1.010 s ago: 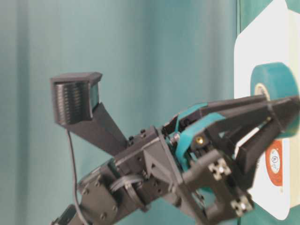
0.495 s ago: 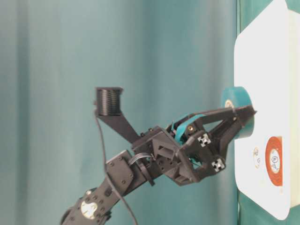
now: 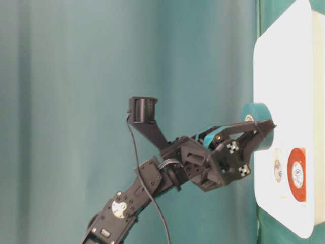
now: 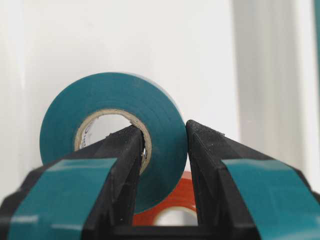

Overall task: Put the tape into the white case with the left arm.
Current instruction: 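Carry the teal roll with the left gripper into the white tray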

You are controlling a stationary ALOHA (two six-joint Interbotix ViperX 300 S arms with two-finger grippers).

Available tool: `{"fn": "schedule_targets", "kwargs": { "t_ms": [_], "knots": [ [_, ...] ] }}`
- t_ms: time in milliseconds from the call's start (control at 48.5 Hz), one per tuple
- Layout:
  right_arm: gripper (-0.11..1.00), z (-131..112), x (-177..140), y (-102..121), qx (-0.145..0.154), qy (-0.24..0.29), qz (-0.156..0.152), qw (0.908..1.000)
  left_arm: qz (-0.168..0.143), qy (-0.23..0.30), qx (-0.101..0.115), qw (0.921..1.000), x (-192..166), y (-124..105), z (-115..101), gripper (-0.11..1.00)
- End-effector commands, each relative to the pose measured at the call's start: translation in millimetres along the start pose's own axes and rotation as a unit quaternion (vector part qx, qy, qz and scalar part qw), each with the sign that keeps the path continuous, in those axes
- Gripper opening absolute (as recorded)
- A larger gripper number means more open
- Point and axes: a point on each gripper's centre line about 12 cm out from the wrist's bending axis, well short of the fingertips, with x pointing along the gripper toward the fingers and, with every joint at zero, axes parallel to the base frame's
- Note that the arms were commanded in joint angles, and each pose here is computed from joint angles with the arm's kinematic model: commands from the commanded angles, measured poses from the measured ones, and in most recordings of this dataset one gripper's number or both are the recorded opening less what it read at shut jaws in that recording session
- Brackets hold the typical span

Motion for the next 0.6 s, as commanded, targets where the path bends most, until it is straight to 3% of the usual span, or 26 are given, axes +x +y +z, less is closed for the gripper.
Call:
{"fn": "schedule_targets", "kwargs": {
  "t_ms": [0, 289, 577],
  "knots": [
    [-0.09, 6, 0, 0, -0.001, -0.010, 0.000, 1.0000, 0.012, -0.025, -0.001, 0.9996, -7, 10, 15, 0.26],
    [-0.09, 6, 0, 0, -0.001, -0.010, 0.000, 0.9999, 0.023, -0.032, -0.009, 0.9992, 0, 22, 17, 0.26],
    [-0.09, 5, 0, 0, -0.001, -0.008, 0.000, 1.0000, 0.019, -0.023, -0.009, 0.9995, 6, 20, 12, 0.28]
  ]
}}
